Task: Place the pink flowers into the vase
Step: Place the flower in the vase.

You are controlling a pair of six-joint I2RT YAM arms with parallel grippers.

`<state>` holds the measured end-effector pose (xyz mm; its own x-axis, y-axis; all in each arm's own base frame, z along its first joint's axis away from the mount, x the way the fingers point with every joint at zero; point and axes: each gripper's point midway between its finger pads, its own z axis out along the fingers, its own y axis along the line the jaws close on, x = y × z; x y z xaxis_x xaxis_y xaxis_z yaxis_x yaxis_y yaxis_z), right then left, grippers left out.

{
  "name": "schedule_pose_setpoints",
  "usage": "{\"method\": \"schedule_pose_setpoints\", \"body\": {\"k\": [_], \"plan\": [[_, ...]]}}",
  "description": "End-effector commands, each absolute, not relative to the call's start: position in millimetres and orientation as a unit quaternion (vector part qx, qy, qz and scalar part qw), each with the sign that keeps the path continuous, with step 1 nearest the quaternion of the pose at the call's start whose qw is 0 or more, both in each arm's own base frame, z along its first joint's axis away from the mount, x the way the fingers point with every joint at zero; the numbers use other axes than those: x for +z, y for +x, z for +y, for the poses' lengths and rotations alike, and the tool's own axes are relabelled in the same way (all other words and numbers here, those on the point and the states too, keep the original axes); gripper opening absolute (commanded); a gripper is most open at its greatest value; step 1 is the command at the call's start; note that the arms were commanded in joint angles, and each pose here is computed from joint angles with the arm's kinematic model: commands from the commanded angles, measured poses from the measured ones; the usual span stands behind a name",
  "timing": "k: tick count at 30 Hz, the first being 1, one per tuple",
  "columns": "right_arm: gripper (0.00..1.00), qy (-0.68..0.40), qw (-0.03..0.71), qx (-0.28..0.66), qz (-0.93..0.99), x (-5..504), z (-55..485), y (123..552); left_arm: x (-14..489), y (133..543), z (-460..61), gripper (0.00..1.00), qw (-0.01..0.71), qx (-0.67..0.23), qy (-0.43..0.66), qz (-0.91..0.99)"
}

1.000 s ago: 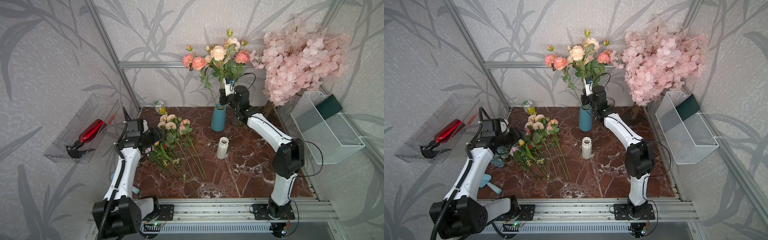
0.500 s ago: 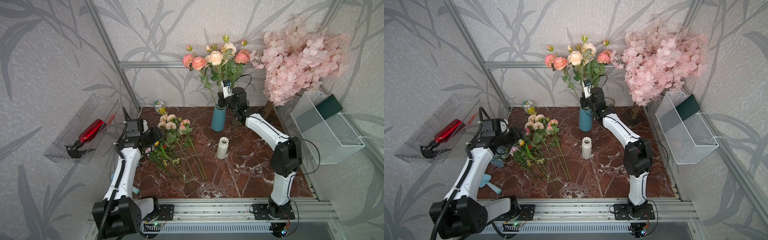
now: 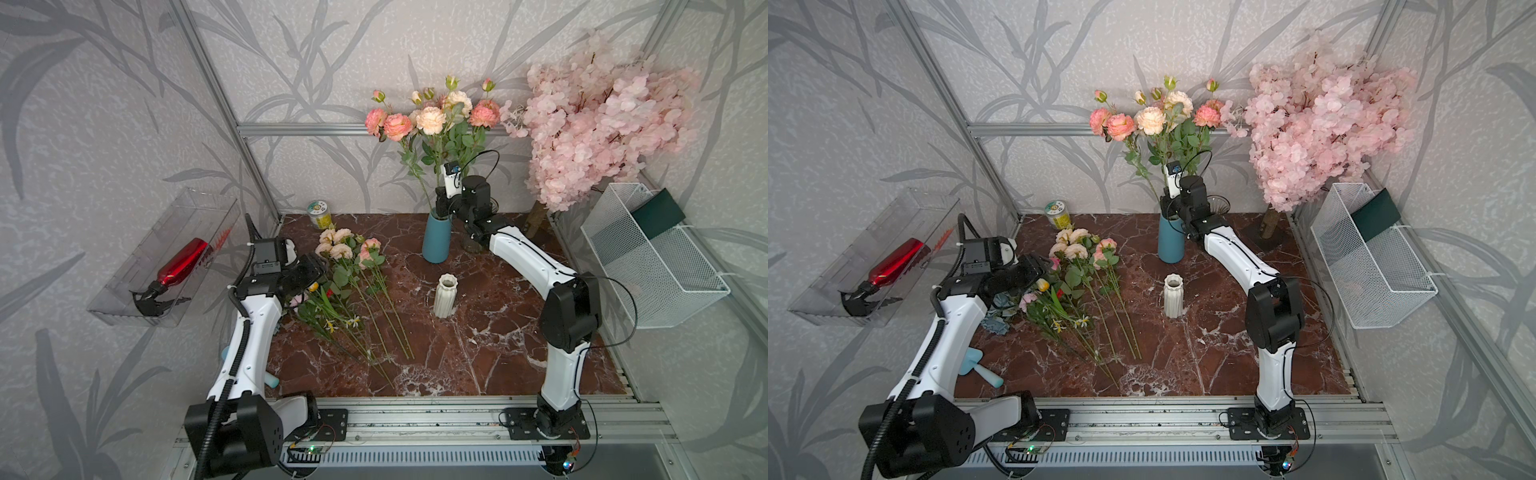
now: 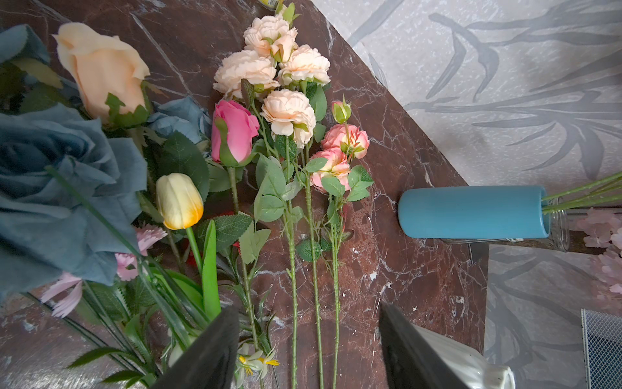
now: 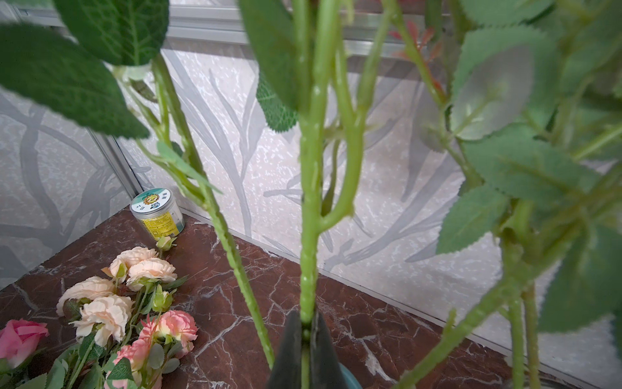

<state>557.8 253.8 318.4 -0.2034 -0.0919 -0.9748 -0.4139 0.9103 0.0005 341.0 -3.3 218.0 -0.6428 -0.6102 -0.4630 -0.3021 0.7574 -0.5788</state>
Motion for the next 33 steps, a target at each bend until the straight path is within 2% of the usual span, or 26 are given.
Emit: {"method": "schedule_pose_setpoints", "body": {"k": [1,5,10,15,27,33], "plan": [[0.00,-0.160,0.583,0.118,0.788,295.4,248.8,563.3,219.2,339.1,-2.2,0.67,0.338,-0.232,-0.258,0.875],[0.01,-0.161,0.577,0.118,0.792,290.1,248.8,562.6,219.1,339.5,-1.8,0.67,0.339,-0.232,-0.259,0.874],[0.19,-0.160,0.579,0.122,0.790,292.0,248.3,560.3,218.4,339.1,-2.0,0.67,0.337,-0.232,-0.259,0.875],[0.28,-0.160,0.586,0.129,0.784,302.4,248.3,555.0,219.7,338.9,-1.9,0.67,0.338,-0.233,-0.260,0.874],[0.40,-0.160,0.609,0.132,0.765,338.1,239.2,531.0,218.6,339.3,-1.6,0.70,0.335,-0.233,-0.263,0.874],[0.42,-0.153,0.615,0.129,0.762,350.0,230.6,512.2,217.3,339.2,-0.9,0.71,0.332,-0.234,-0.268,0.874]]}}
